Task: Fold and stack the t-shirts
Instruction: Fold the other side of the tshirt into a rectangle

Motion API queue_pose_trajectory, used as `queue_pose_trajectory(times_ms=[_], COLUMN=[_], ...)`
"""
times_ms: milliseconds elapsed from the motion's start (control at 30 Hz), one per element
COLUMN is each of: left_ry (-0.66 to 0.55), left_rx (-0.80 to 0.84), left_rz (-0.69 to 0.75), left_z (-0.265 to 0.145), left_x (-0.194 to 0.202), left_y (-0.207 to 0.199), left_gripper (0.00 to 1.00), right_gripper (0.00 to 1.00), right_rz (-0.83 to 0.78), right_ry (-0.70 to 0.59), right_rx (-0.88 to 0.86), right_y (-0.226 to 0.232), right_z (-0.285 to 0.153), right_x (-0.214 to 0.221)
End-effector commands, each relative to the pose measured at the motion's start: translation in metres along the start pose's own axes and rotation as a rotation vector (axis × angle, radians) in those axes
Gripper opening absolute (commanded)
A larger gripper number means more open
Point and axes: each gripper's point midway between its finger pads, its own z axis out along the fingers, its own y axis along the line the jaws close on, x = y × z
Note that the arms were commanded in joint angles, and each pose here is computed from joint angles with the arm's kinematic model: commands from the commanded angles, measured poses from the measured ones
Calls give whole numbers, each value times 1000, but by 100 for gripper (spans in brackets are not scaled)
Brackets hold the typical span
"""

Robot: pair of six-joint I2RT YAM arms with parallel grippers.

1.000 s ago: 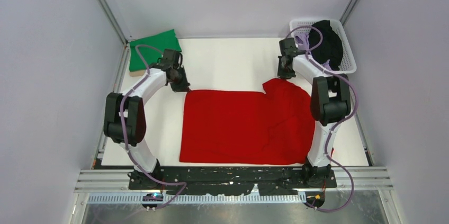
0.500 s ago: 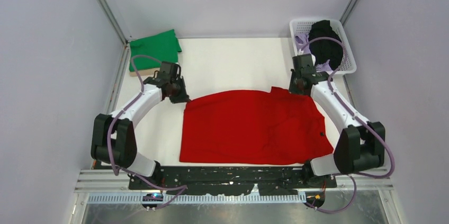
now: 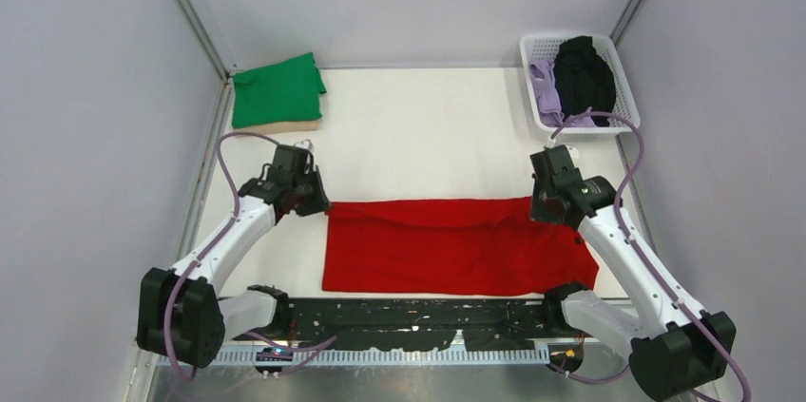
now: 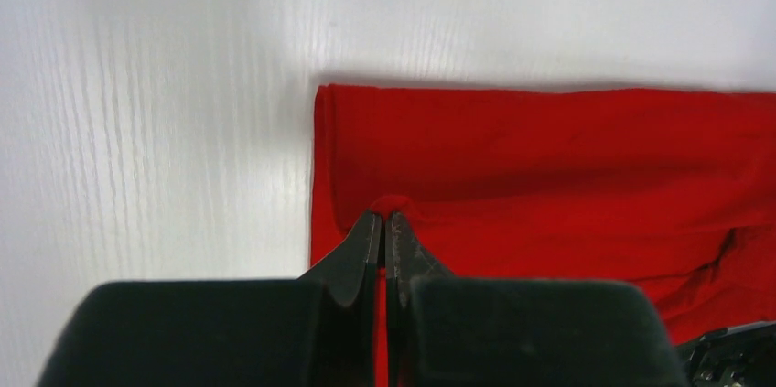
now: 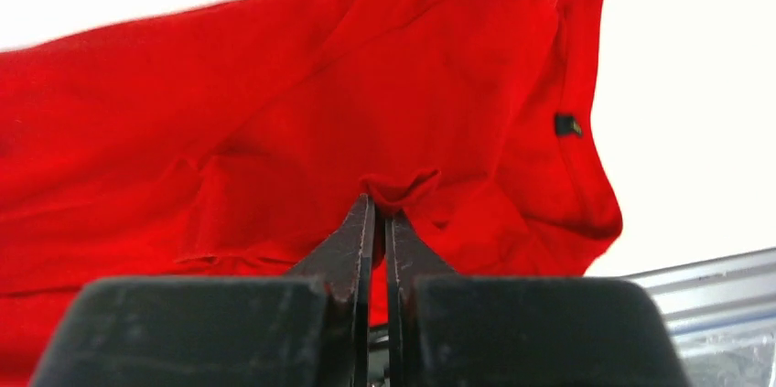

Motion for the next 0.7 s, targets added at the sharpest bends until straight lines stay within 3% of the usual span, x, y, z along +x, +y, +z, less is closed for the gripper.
queue_pose_trajectory(times_ms=[0,133,267,300,367,433,500,533,667], left_ry=[-14,5,27,27,26,24,11,-3,-56], left_rx=[-4,-6,-28,-46,-82,-130,-155,-158,-87], left_rz=[-27,-49,-65,-72,-84,-97,-101,-102,-100], left_z=[-4,2,6,6,2,-6,-16,-20,-33], left_x=[16,32,42,43,45,46,44,41,23], left_y=[7,14,20,23,30,38,41,40,23], left_gripper=[0,0,0,3,24,56,87,98,99], right_gripper=[5,6,15,23,34,39,55,70,97], right_rz=[35,35,14,14,6,-47,-76,-97,-89], right_ry=[84,150,225,258,336,360,381,380,264], right_rx=[55,62,53,38,-20,-75,-119,-138,-128], right_y=[-18,-20,-20,-17,-8,1,5,6,5], right_z=[-14,-17,-17,-19,-23,-33,-50,-57,-67], right_x=[37,59,82,90,110,122,123,120,90])
